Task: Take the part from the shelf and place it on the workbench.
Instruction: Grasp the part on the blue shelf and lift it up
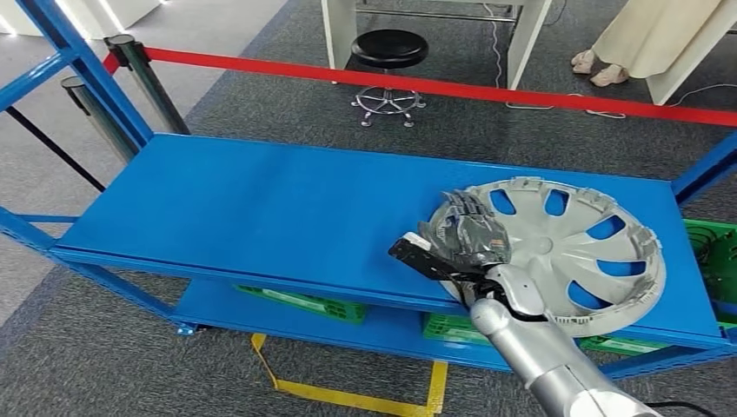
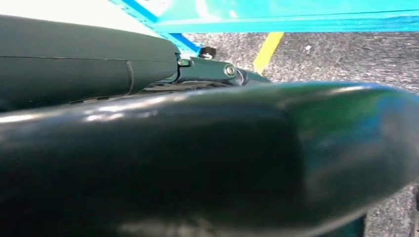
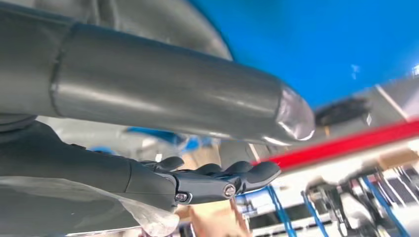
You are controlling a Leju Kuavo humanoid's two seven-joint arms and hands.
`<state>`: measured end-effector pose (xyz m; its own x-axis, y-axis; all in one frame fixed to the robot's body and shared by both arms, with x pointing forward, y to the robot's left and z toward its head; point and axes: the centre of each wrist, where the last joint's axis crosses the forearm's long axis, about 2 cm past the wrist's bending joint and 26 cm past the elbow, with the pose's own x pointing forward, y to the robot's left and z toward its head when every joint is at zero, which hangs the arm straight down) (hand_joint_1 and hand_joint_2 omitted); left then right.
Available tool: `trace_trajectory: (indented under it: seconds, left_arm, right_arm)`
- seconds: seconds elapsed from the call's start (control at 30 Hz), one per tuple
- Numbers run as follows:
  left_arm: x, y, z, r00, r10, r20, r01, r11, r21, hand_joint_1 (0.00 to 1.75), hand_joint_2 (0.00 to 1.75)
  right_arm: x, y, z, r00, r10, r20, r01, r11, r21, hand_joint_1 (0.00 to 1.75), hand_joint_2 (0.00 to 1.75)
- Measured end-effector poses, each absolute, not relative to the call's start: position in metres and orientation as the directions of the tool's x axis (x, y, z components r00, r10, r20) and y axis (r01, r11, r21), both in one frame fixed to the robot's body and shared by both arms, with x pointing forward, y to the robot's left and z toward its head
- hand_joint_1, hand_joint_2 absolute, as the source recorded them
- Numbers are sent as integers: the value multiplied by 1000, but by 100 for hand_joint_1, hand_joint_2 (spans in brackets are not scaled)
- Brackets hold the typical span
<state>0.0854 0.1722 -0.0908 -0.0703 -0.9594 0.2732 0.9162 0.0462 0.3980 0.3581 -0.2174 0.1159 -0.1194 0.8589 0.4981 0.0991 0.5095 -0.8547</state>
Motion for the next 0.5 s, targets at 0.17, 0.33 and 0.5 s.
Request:
trace_trajectory:
  seconds: [0.17,0.33,0.5]
  left_arm:
    - [86,172,-91,-73,-959,273,917,43,397,0,0]
    - [86,172,-91,-76,-959,272,918,39,395,0,0]
    - [85,172,-91,-76,-959,273,918,40,394,0,0]
  right_arm:
    - [357,-214,124,-150,861,485,157,505,-849,0,0]
    - [354,-213,125,-161,861,482,174,505,-845,0,0]
    - [353,-212,126,-166,860,482,182,507,-842,0,0]
